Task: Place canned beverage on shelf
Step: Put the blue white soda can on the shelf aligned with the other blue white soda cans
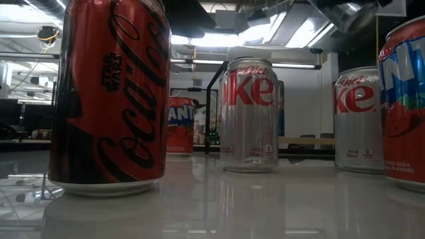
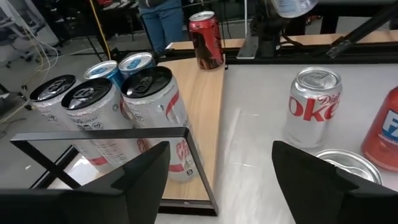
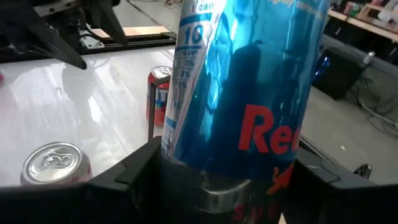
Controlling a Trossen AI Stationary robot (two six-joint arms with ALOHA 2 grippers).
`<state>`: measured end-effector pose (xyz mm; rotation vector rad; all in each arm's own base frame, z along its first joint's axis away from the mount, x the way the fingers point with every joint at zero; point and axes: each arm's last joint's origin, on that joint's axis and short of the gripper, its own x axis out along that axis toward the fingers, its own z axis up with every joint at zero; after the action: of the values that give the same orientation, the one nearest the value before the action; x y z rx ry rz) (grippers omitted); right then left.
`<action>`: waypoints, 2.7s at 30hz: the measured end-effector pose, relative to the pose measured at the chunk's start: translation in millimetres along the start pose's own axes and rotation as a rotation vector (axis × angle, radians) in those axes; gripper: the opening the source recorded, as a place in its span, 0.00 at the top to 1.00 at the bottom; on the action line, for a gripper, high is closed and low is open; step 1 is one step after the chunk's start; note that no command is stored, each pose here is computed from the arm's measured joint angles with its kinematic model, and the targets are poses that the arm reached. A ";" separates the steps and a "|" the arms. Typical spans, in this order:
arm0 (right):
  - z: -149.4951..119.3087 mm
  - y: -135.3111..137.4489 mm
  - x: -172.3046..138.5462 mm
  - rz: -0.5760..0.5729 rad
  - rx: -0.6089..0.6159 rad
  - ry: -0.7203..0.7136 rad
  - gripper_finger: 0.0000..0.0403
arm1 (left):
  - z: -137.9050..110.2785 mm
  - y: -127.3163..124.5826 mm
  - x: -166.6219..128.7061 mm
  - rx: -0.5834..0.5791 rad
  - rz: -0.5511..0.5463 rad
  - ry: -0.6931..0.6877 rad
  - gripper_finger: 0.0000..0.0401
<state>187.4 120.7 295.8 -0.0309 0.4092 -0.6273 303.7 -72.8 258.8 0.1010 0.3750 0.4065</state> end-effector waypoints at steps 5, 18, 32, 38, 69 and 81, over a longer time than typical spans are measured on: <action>9.0 3.9 10.6 -0.013 -0.078 -0.025 0.41 | 0.2 4.0 4.5 -0.062 -0.056 0.014 0.20; 26.6 22.7 55.2 -0.117 -0.331 -0.080 0.41 | 24.7 9.2 6.8 -0.226 -0.098 -0.193 0.09; 33.6 32.6 80.1 -0.158 -0.407 -0.105 0.41 | 36.0 24.6 13.5 -0.276 -0.059 -0.289 0.09; 38.6 33.5 81.1 -0.140 -0.356 -0.131 0.41 | 39.7 30.4 16.3 -0.293 -0.082 -0.321 0.09; 43.2 49.0 127.5 -0.033 -0.252 -0.203 0.41 | 45.6 33.9 16.0 -0.273 -0.092 -0.380 0.10; 44.0 49.6 127.3 -0.014 -0.246 -0.210 0.41 | 45.7 39.1 19.0 -0.275 -0.078 -0.380 0.14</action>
<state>325.4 83.5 282.6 -0.3318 0.2810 -0.5776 322.7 -30.4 301.5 -0.1040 -0.0530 0.3494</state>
